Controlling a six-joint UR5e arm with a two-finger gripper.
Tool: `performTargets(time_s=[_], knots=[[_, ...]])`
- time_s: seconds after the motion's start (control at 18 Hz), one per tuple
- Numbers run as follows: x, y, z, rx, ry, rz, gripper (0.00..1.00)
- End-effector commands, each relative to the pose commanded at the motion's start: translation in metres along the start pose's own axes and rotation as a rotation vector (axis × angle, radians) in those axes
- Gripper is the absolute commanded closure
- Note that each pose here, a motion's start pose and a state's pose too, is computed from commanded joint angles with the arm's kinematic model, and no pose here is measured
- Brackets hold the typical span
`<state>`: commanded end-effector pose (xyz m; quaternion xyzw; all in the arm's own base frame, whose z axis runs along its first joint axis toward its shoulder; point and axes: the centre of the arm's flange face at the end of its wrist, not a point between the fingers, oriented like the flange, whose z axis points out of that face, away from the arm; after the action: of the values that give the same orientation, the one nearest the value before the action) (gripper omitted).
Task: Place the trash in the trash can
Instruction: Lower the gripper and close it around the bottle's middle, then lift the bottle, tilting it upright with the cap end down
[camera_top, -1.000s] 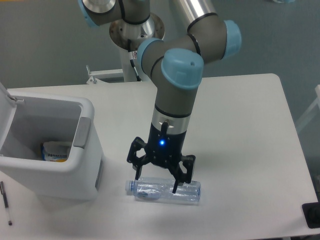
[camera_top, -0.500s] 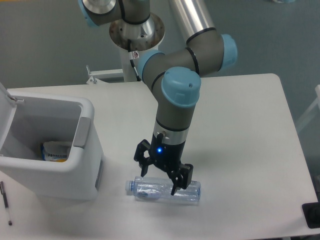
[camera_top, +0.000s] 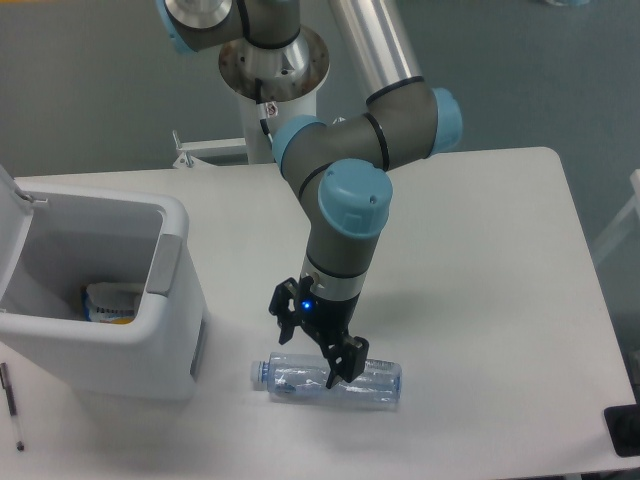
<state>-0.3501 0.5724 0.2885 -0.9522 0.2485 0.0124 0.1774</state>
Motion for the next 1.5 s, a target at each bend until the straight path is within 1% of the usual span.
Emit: performTargets(time_s=[0.22,0.28,0.39,0.5,0.89,1.0,1.5], knots=[[0.01,-0.005,0.024,-0.01,0.044,0.05,0.0],[0.012,-0.005,0.033,-0.025,0.053,0.059,0.0],[0.018,-0.005,0.04,-0.087,0.053,0.11,0.0],[0.024,-0.004,0.052,-0.126,0.066,0.131,0.0],[0.021,-0.003,0.072,-0.136,0.082,0.131,0.0],[0.02,-0.008,0.078,-0.138,0.087,0.136,0.0],[0.022,-0.01,0.092,-0.143,0.104,0.132,0.0]])
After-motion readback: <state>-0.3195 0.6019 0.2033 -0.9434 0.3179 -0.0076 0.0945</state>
